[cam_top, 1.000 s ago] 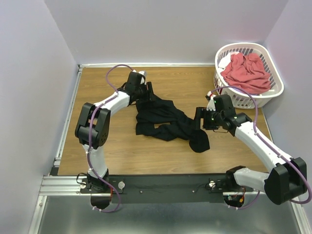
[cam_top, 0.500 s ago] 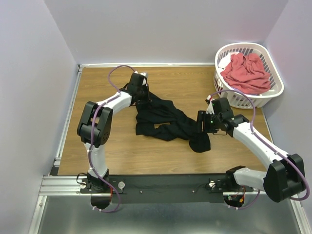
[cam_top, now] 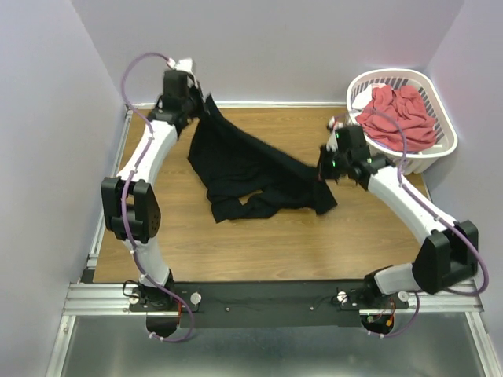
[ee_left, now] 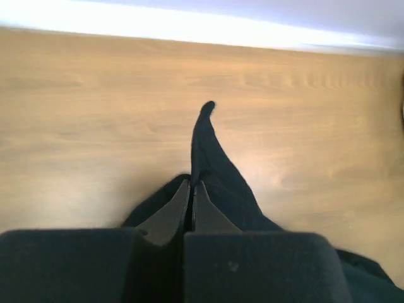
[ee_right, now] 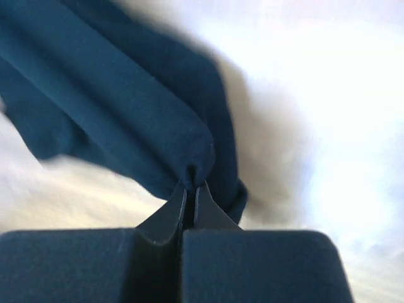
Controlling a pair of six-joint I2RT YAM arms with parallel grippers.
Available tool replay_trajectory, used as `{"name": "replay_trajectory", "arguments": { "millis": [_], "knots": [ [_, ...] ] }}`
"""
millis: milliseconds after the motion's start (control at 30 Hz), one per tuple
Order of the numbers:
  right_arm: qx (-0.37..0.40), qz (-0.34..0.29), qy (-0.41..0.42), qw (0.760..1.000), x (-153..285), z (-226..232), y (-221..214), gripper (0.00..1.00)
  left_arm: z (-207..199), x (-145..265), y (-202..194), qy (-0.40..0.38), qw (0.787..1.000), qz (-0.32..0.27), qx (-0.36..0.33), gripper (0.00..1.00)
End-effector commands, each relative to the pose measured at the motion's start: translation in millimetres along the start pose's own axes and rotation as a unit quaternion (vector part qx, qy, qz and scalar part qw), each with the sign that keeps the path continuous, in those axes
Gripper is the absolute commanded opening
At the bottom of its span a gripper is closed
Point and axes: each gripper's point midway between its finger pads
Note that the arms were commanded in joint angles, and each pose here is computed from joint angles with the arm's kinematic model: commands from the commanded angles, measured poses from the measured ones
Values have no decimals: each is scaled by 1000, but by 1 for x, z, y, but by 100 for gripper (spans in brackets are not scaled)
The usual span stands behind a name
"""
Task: Fold and stack the t-shirts
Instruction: Flatten the tshirt out
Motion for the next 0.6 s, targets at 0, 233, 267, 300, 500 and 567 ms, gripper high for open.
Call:
{"name": "replay_trajectory", "arguments": {
  "millis": [0,233,267,300,500,567],
  "knots": [
    [46,-154,-79,984,31,-3,132,1,9,16,96,8,996,-85,-25,0],
    [83,-340,-97,932,131,29,279,1,-17,124,248,-12,963,-264,-61,0],
    [89,-358,-95,925,146,34,289,1,-26,155,263,-22,950,-304,-68,0],
    [98,-372,-94,918,159,37,295,1,-29,172,269,-26,943,-324,-73,0],
    [165,-428,-81,885,225,52,294,4,-54,272,255,-72,896,-425,-104,0],
    [187,-401,-56,895,208,55,270,8,-51,286,227,-77,897,-425,-98,0]
  ]
}}
Point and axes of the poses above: each gripper's point midway between its finger pads, its own x axis back along the fingers, its own z axis along the line the jaws close on, y = z × x, and after that the axes turned 3 degrees about x, right-handed
